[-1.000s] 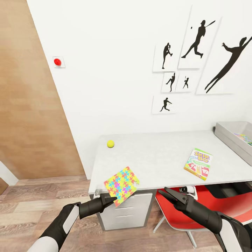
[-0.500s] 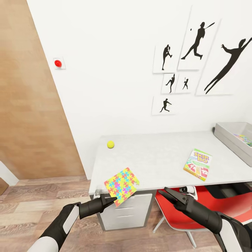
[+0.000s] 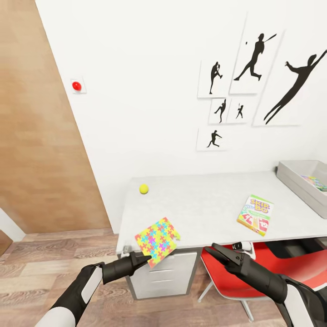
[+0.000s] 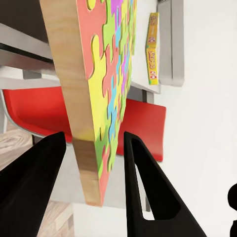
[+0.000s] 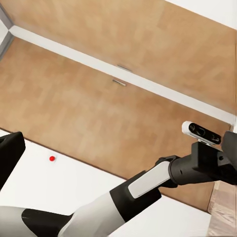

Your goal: Put all the toys in the child's room - the three board games (two on the bed and one on the table), the two jigsaw puzzles on the table, and the tennis ball on the table - inside the toy box on the table in the child's room.

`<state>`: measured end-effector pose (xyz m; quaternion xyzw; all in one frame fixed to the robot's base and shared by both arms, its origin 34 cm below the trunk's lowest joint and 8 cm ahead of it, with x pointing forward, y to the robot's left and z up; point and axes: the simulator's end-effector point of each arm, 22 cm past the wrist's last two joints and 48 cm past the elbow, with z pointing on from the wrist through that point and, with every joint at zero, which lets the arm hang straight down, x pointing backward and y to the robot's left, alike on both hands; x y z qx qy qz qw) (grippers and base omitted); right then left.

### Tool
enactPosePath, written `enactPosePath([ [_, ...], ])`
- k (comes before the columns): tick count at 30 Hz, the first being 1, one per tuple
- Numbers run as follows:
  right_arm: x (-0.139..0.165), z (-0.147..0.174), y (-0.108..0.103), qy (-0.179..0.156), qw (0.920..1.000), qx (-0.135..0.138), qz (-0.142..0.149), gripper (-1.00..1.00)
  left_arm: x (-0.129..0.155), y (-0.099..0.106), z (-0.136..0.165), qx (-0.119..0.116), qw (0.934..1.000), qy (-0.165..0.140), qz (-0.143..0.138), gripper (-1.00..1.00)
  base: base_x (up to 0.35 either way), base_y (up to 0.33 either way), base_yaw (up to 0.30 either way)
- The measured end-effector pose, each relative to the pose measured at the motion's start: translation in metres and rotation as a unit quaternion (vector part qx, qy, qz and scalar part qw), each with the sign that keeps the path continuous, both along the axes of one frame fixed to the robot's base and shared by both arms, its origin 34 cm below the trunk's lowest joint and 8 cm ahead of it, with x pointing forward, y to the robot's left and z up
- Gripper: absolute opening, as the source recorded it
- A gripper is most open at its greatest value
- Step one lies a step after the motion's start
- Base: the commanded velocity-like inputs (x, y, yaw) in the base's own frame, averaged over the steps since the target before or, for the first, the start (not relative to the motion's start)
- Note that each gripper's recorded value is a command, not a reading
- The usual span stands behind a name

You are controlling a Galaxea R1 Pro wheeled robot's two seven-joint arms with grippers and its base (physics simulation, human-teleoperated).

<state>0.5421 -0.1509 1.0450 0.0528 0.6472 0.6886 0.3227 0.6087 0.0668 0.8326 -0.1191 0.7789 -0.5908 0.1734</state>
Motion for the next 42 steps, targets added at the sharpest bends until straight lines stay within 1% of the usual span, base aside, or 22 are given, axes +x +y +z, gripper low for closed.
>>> enactPosePath([
  [2,0.003,-0.006,0.0,0.011,0.9998,-0.016,-0.006,1.0,0.0,0.002,0.003,-0.001,1.0,-0.001,0.001,-1.0,0.0,0.0,0.0],
  [3,0.007,-0.018,-0.001,0.027,0.9987,-0.041,-0.016,1.0,0.001,0.003,0.005,-0.001,1.0,0.0,0.002,-1.0,0.0,0.0,0.0],
  [4,0.009,-0.024,-0.001,0.034,0.9979,-0.051,-0.021,1.0,0.001,0.004,0.005,-0.001,1.0,0.0,0.001,-1.0,0.0,0.0,0.0],
  [6,0.014,-0.047,0.0,0.062,0.9932,-0.093,-0.032,1.0,0.004,0.006,0.012,-0.007,1.0,-0.004,0.0,-1.0,0.0,0.0,0.0],
  [8,0.013,-0.064,0.01,0.083,0.9883,-0.125,-0.027,1.0,0.007,0.012,0.03,-0.025,0.9996,-0.008,-0.01,-1.0,0.0,0.0,0.0],
  [10,0.01,-0.074,0.022,0.092,0.9853,-0.143,-0.016,1.0,0.009,0.025,0.052,-0.042,0.9987,-0.011,-0.025,-1.0,0.0,0.0,0.0],
  [11,0.008,-0.075,0.026,0.094,0.9846,-0.147,-0.011,1.0,0.011,0.035,0.064,-0.046,0.9984,-0.013,-0.031,-1.0,0.0,0.0,0.0],
  [12,0.007,-0.075,0.028,0.095,0.9842,-0.149,-0.009,1.0,0.011,0.042,0.069,-0.044,0.9984,-0.015,-0.033,-1.0,0.0,0.0,0.0],
  [15,0.005,-0.076,0.032,0.098,0.9829,-0.156,-0.004,1.0,0.014,0.088,0.094,-0.042,0.9981,-0.028,-0.035,-1.0,0.0,0.0,0.0],
  [16,0.004,-0.075,0.033,0.099,0.9827,-0.157,-0.004,1.0,0.014,0.103,0.102,-0.045,0.9978,-0.035,-0.034,-1.0,0.0,0.0,0.0],
  [17,0.004,-0.074,0.033,0.099,0.9826,-0.157,-0.004,1.0,0.013,0.11,0.107,-0.047,0.9975,-0.038,-0.035,-1.0,0.0,0.0,0.0],
  [22,0.003,-0.069,0.033,0.099,0.9826,-0.157,-0.004,1.0,0.012,0.111,0.112,-0.046,0.9976,-0.038,-0.035,-1.0,0.0,0.0,0.0],
  [24,0.002,-0.067,0.033,0.099,0.9825,-0.158,-0.004,1.0,0.01,0.122,0.123,-0.056,0.9967,-0.046,-0.036,-1.0,0.0,0.0,0.0],
  [25,0.002,-0.065,0.033,0.099,0.9829,-0.156,-0.003,1.0,0.008,0.138,0.144,-0.082,0.994,-0.061,-0.04,-1.0,0.0,0.0,0.0],
  [26,0.001,-0.063,0.033,0.098,0.9834,-0.153,-0.002,1.0,0.004,0.152,0.162,-0.101,0.991,-0.075,-0.045,-1.0,0.0,0.0,0.0],
  [27,0.001,-0.062,0.033,0.098,0.9835,-0.152,-0.002,1.0,0.002,0.155,0.166,-0.104,0.9904,-0.078,-0.048,-1.0,0.0,0.0,0.0],
  [28,0.0,-0.06,0.033,0.097,0.9837,-0.151,-0.001,1.0,0.001,0.16,0.174,-0.113,0.9889,-0.083,-0.05,-1.0,0.0,0.0,0.0],
  [31,0.0,-0.058,0.032,0.098,0.9835,-0.152,-0.003,1.0,-0.002,0.164,0.181,-0.118,0.988,-0.086,-0.052,-1.0,0.0,0.0,0.0],
  [34,0.001,-0.056,0.031,0.096,0.9833,-0.155,-0.007,1.0,-0.003,0.166,0.185,-0.117,0.9879,-0.087,-0.052,-1.0,0.0,0.0,0.0],
  [37,0.006,-0.053,0.028,0.083,0.9838,-0.157,-0.023,1.0,-0.004,0.167,0.188,-0.116,0.988,-0.088,-0.052,-1.0,0.0,0.0,0.0],
  [42,0.007,-0.048,0.026,0.078,0.9841,-0.157,-0.03,1.0,-0.006,0.168,0.192,-0.114,0.9881,-0.088,-0.053,-1.0,0.0,0.0,0.0],
])
